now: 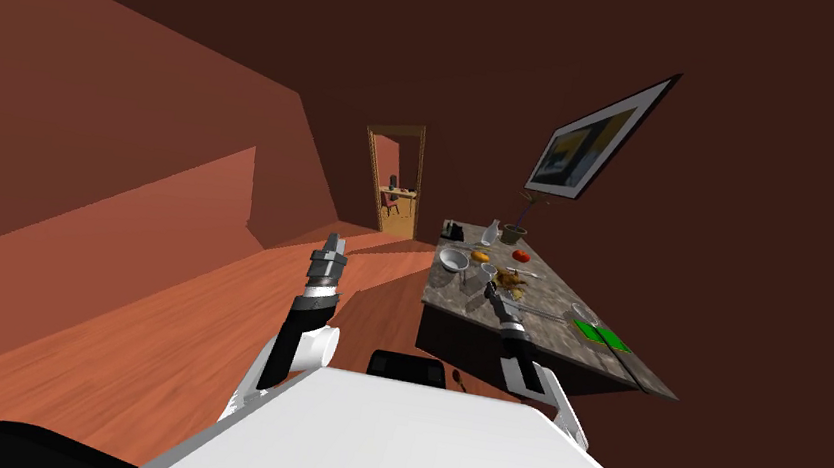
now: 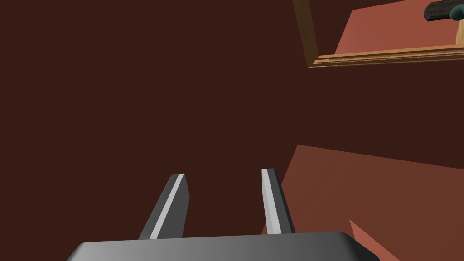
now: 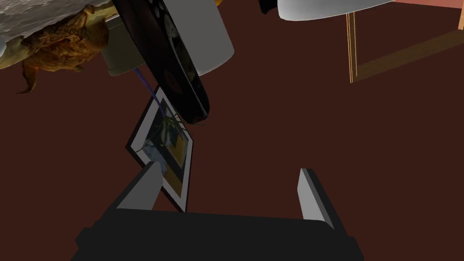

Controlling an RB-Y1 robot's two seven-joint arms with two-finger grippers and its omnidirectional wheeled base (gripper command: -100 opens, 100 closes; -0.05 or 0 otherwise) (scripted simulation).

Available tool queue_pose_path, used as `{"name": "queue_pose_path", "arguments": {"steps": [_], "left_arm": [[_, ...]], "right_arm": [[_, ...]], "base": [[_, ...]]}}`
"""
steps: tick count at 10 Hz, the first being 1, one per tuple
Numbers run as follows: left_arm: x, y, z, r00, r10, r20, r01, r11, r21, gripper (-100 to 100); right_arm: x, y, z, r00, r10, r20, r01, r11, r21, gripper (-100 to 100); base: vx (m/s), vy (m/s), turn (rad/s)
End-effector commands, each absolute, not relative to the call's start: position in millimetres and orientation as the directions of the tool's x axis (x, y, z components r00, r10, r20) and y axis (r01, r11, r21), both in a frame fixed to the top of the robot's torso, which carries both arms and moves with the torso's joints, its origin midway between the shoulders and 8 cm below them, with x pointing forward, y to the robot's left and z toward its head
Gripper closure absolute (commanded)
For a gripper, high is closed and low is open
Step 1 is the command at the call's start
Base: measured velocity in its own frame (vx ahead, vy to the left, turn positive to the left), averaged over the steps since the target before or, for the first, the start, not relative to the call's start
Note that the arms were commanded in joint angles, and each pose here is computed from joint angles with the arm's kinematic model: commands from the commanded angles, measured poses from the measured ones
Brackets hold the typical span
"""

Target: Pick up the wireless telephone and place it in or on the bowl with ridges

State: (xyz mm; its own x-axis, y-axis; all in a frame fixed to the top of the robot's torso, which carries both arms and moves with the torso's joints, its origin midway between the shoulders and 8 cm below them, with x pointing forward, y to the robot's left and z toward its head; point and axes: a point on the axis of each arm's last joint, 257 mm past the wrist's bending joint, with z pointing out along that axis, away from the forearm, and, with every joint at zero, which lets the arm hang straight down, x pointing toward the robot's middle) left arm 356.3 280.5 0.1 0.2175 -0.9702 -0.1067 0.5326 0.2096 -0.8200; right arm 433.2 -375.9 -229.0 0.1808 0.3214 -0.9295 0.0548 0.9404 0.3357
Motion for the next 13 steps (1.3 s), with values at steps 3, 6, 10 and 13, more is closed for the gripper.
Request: {"name": "queue_pose_path", "arguments": {"steps": [3,6,10,13], "left_arm": [[356.3,280.5,0.1,0.217,-0.97,-0.107,0.533,0.21,-0.82,0],[356.3,280.5,0.1,0.217,-0.97,-0.107,0.533,0.21,-0.82,0],[356.3,280.5,0.1,0.217,-0.97,-0.107,0.533,0.21,-0.82,0],[356.3,280.5,0.2,0.217,-0.97,-0.107,0.533,0.21,-0.82,0]], "right_arm": [[439.7,-383.8,-263.0,0.107,0.204,-0.973,0.111,0.97,0.215,-100],[441.3,-388.1,-278.3,0.069,0.146,-0.987,0.129,0.98,0.154,-100],[443.7,-397.6,-301.5,0.001,0.034,-0.999,0.146,0.989,0.034,-100],[444.2,-400.2,-302.4,-0.005,0.022,-1.0,0.147,0.989,0.021,0]], "base": [[0.034,0.024,-0.041],[0.021,0.019,-0.022],[0.026,0.021,-0.033],[0.01,0.008,-0.007]]}}
